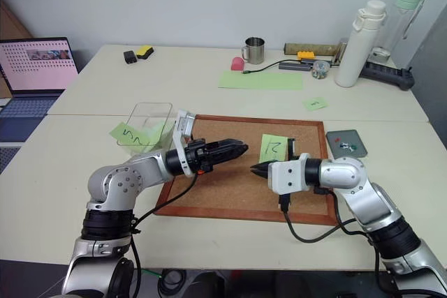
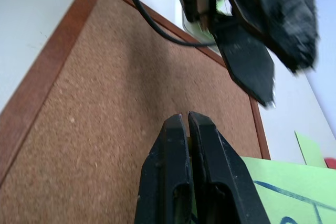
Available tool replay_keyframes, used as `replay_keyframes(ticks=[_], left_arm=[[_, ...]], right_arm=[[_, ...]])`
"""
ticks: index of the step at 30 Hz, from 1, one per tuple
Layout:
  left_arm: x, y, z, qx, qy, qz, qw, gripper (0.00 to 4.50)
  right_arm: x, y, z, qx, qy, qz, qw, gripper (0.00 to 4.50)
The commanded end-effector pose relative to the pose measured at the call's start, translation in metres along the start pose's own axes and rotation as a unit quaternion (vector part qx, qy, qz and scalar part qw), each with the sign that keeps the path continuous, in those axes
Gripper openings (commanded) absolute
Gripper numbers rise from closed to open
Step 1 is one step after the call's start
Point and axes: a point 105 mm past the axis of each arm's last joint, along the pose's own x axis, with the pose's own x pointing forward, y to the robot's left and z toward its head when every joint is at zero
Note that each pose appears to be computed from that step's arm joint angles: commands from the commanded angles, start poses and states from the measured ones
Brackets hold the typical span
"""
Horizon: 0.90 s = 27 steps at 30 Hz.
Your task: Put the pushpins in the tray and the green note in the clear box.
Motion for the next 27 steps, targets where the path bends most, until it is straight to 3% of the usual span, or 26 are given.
replay_keyframes(ticks=[1,11,12,27], left_arm=[[0.006,-0.010,0.007,0.006,-0.006,-0.023,1.000,3.07],[0.009,-0.009,0.000,0.030,-0.003,-0.018,0.999,3.07],[0.009,-0.009,0.000,0.031,-0.005,-0.018,0.999,2.70],[0.010,-0.011,0.001,0.046,-0.009,-0.032,0.998,0.05]], right_arm=[[0.007,-0.007,0.017,-0.030,-0.028,0.002,0.999,0.00],[0.019,-0.012,0.029,-0.058,-0.056,0.013,0.997,0.00],[0.020,-0.012,0.030,-0.060,-0.058,0.015,0.996,0.00],[0.021,-0.015,0.030,-0.069,-0.060,0.018,0.996,0.00]])
